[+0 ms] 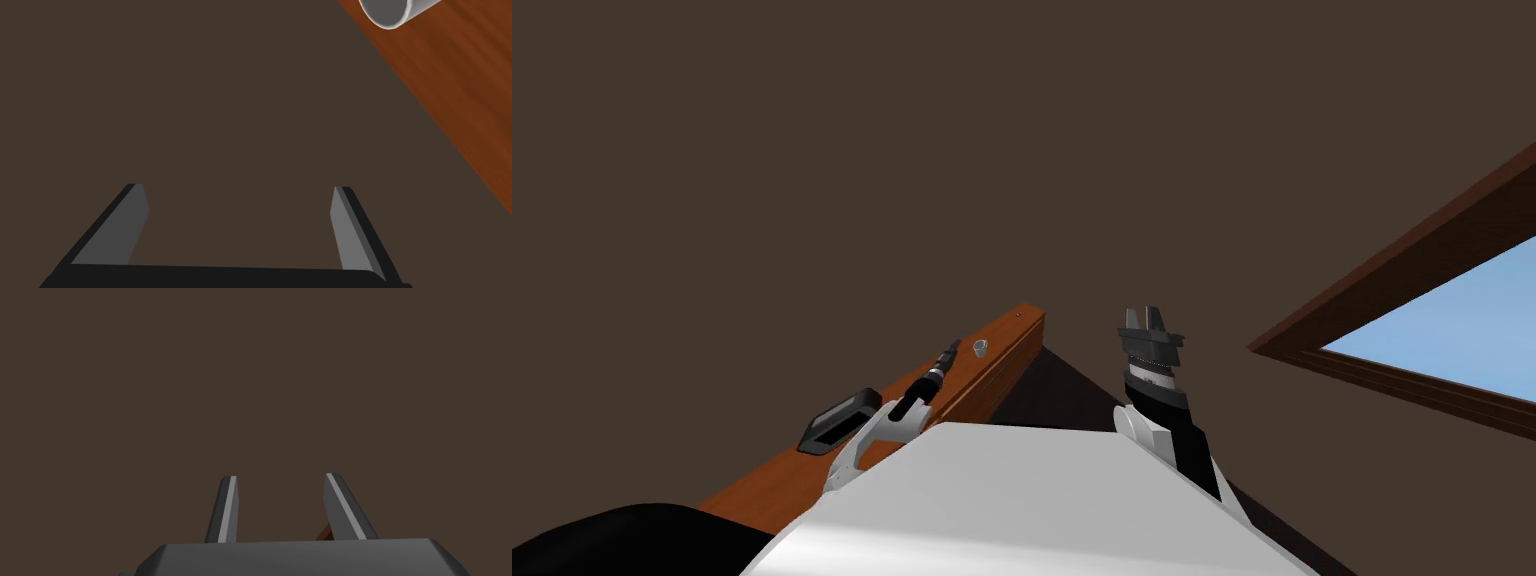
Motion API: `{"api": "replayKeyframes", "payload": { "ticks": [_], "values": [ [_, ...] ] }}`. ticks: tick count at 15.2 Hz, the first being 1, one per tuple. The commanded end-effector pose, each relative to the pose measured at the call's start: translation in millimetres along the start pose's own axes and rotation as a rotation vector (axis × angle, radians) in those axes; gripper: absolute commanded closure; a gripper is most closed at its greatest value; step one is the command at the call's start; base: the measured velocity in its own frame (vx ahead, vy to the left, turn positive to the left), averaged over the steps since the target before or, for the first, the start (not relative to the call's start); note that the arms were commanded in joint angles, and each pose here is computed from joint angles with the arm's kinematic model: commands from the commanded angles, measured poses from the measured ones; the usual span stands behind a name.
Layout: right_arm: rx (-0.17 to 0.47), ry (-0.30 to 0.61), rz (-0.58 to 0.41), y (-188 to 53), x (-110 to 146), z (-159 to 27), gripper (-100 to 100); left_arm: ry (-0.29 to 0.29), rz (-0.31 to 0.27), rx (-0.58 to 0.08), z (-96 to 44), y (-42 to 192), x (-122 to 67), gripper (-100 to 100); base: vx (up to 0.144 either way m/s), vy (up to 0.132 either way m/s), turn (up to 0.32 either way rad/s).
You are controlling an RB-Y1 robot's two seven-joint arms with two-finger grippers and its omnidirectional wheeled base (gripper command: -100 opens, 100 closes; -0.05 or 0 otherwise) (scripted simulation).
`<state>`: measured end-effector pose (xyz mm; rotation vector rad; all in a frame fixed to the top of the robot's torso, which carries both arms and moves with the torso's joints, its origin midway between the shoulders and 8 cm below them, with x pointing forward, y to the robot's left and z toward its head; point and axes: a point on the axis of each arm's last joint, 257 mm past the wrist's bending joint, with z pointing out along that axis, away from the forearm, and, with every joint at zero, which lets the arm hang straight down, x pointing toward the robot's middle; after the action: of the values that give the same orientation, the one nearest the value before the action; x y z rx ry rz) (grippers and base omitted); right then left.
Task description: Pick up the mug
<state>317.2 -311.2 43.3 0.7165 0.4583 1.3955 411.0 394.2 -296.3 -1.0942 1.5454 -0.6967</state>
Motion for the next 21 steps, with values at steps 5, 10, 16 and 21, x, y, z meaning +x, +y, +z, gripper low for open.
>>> {"api": "replayKeyframes", "payload": {
  "ticks": [5, 10, 16, 21],
  "values": [
    [0.0, 0.0, 0.0, 0.0, 0.0, 0.0, 0, 0.025, 0.037, -0.181, 3.6, 62.0, -6.4, -100, 0.054, -0.026, -0.156],
    [0.0, 0.0, 0.0, 0.0, 0.0, 0.0, 0, 0.051, 0.067, -0.323, -2.6, 110.0, -12.0, -100, 0.066, -0.015, -0.151],
    [0.0, 0.0, 0.0, 0.0, 0.0, 0.0, 0, 0.094, 0.108, -0.506, -19.3, 169.5, -22.1, -100, 0.069, -0.005, -0.148],
    [0.0, 0.0, 0.0, 0.0, 0.0, 0.0, 0, 0.134, 0.13, -0.639, -37.7, 207.2, -27.8, -100, 0.064, 0.005, -0.121]
  ]
}}
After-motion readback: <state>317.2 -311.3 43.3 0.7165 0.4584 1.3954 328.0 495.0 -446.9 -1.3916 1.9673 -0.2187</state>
